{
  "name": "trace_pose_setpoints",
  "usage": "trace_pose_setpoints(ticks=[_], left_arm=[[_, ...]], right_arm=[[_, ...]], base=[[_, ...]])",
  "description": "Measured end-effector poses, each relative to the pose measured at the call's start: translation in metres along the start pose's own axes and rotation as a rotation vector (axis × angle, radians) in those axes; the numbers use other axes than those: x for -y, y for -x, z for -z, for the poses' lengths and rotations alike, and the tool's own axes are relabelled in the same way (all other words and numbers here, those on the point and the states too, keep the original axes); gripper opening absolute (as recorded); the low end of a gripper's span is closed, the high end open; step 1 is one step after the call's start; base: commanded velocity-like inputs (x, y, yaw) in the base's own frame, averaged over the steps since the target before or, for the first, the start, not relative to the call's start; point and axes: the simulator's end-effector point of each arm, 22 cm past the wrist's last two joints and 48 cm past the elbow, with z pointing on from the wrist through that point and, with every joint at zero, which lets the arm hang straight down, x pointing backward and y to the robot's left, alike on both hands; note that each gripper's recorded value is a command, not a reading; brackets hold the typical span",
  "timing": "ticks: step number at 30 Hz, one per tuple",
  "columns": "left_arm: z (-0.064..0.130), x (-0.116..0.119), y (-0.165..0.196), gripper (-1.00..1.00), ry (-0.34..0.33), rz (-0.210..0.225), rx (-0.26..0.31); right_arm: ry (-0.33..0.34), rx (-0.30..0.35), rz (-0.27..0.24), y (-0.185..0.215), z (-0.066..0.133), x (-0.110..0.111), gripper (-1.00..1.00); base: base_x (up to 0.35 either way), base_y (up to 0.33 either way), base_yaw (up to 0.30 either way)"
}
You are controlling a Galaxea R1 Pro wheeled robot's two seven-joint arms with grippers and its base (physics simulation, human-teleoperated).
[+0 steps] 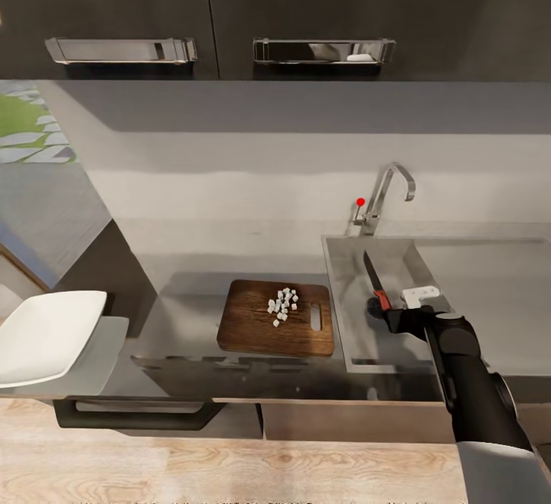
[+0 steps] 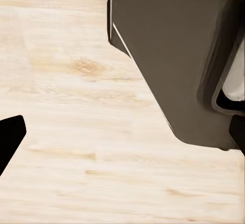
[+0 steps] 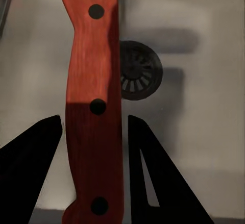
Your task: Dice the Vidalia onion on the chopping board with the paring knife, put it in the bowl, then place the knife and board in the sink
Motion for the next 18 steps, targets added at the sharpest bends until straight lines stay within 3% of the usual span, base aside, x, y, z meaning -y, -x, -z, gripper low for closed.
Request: trace_pose_setpoints(ticks=[6, 12, 18], left_arm=[[0.0, 0.014, -0.002, 1.0, -0.016, 0.003, -0.006], [0.0, 0.016, -0.006, 1.0, -0.018, 0.003, -0.014], [0.0, 0.016, -0.009, 1.0, -0.019, 0.002, -0.022]], right_arm=[[0.008, -0.021, 0.008, -0.006, -0.004, -0.006, -1.0], [0.011, -0.078, -0.009, -0.02, -0.007, -0.008, -1.0], [0.013, -0.089, -0.01, -0.025, -0.01, -0.009, -1.0]], base=[[0.0, 0.0, 0.0], [0.0, 0.0, 0.0], [0.0, 0.0, 0.0]])
